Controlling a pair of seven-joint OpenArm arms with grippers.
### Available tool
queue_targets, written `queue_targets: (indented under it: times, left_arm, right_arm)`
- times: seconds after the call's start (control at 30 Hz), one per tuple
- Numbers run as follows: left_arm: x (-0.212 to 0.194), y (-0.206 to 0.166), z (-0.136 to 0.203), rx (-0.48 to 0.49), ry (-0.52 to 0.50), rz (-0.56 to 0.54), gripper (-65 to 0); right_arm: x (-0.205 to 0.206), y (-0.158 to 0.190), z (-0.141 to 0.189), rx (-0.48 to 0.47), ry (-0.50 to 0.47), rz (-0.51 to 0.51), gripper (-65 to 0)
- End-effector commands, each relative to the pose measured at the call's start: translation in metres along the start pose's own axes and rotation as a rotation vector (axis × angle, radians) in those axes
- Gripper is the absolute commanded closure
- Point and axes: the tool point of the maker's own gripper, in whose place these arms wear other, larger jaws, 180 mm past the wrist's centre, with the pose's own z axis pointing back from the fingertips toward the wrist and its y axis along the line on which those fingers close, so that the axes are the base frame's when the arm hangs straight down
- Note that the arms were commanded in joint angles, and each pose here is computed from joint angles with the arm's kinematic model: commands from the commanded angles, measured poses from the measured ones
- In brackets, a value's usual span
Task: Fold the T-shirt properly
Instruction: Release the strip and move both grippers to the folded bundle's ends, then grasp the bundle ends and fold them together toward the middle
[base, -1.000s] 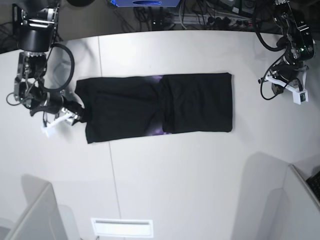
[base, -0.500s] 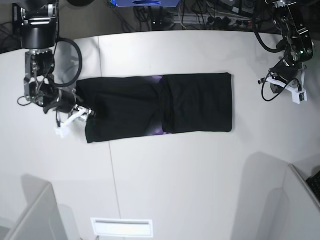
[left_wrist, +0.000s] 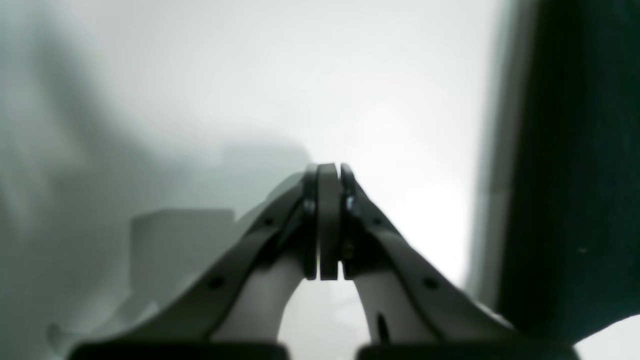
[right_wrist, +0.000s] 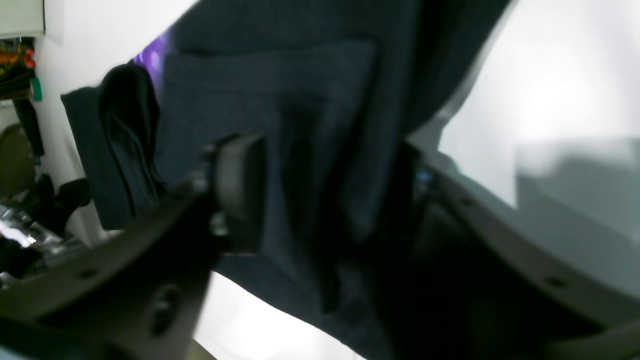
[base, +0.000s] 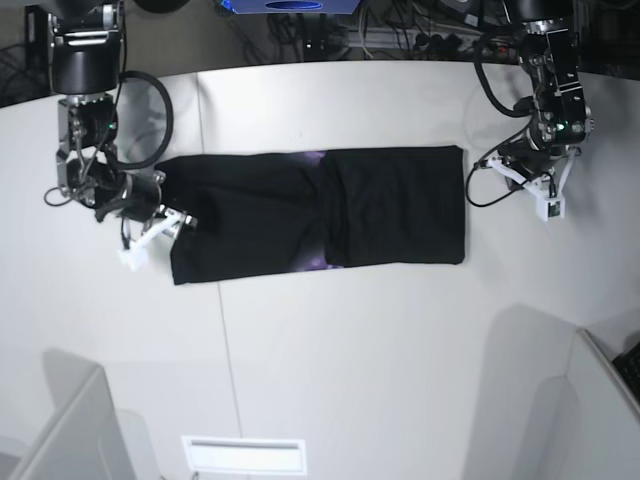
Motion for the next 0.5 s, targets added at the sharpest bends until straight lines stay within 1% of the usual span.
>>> queue_targets:
  times: [0.0,0.03,0.13,0.2,0.23,0.33,0.4,0.47]
  left_arm:
    - [0.017,0.003,0.003,0.011,-0.049,-0.015,0.0]
    - [0.018,0.000,0.002,0.001,-0.053,-0.006,0.0]
    - [0.019,-0.012,-0.003,-0.021,-0.047,-0.024,0.0]
    - [0.020,-0.022,-0.007,-0.042,-0.040,-0.041,0.0]
    - [0.019,-0.025,-0.010,-0.049,-0.032,-0.045,0.0]
    - [0.016,-0.032,-0.018,-0.063,-0.012,-0.048,0.0]
    - [0.013,-0.034,-0.023,-0.069,0.005,-0.048,0.0]
    - [0.012,-0.038,-0.027,-0.077,0.015,-0.052,0.0]
  right_arm:
    - [-0.011,-0.011,0.002,-0.049,0.056,0.008,-26.3]
    - [-0.011,-0.011,0.002,-0.049,0.056,0.008,-23.4]
    - [-0.009,-0.012,0.002,-0.053,0.053,0.010,-15.2]
    - [-0.005,-0.016,0.004,-0.071,0.046,0.018,-6.5]
    - [-0.005,-0.018,0.004,-0.090,0.048,0.030,-0.8]
    - [0.000,-0.027,0.004,-0.158,0.051,0.085,0.0]
    - [0.000,-0.023,-0.001,-0.179,0.050,0.114,0.0]
    - [0.005,-0.019,0.000,-0.207,0.037,0.167,0.0]
